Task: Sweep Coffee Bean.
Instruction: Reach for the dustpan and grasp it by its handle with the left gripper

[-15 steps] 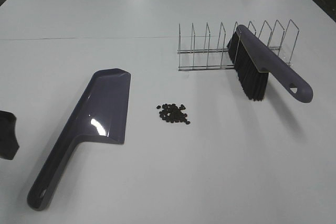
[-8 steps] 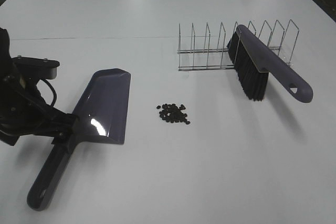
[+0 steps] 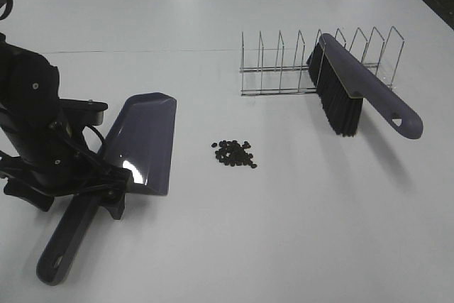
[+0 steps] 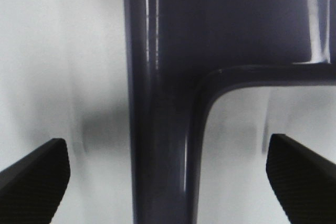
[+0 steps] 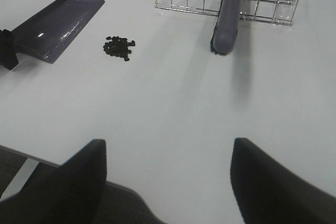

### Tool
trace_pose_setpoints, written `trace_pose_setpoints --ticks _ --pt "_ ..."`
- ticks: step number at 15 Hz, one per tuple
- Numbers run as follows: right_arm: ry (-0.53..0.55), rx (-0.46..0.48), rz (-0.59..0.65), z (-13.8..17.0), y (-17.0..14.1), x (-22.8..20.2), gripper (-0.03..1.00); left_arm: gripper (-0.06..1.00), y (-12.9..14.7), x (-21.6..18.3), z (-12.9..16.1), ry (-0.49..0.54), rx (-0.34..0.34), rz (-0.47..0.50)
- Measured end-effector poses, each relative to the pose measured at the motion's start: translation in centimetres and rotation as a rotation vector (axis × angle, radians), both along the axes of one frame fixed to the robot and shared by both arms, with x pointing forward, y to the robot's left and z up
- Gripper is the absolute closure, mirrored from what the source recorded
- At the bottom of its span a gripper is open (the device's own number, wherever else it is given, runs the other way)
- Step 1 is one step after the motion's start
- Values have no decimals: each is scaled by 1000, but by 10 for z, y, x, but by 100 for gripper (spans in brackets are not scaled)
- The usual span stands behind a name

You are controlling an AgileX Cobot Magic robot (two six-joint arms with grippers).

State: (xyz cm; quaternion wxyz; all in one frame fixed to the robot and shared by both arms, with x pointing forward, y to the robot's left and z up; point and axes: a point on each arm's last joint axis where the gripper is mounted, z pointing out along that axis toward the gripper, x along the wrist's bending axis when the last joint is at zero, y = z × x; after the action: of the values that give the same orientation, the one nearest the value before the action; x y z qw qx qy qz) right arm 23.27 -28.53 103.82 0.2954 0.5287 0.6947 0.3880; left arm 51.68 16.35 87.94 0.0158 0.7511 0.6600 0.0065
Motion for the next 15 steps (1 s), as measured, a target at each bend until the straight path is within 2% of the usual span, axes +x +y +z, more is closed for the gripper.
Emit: trace_pose_setpoints --ticks 7,8,9,10,15 --pt "0 0 0 0 0 0 37 24 -3 -1 -8 21 1 3" --pt "0 0 0 0 0 0 37 30 -3 -1 -8 21 1 3" --pt "0 0 0 0 0 0 37 38 -3 -1 -8 21 0 5" --pt "0 0 0 0 0 0 37 63 -3 -1 -8 22 -2 8" --pt "0 0 0 0 0 0 37 62 -4 0 -8 9 -11 10"
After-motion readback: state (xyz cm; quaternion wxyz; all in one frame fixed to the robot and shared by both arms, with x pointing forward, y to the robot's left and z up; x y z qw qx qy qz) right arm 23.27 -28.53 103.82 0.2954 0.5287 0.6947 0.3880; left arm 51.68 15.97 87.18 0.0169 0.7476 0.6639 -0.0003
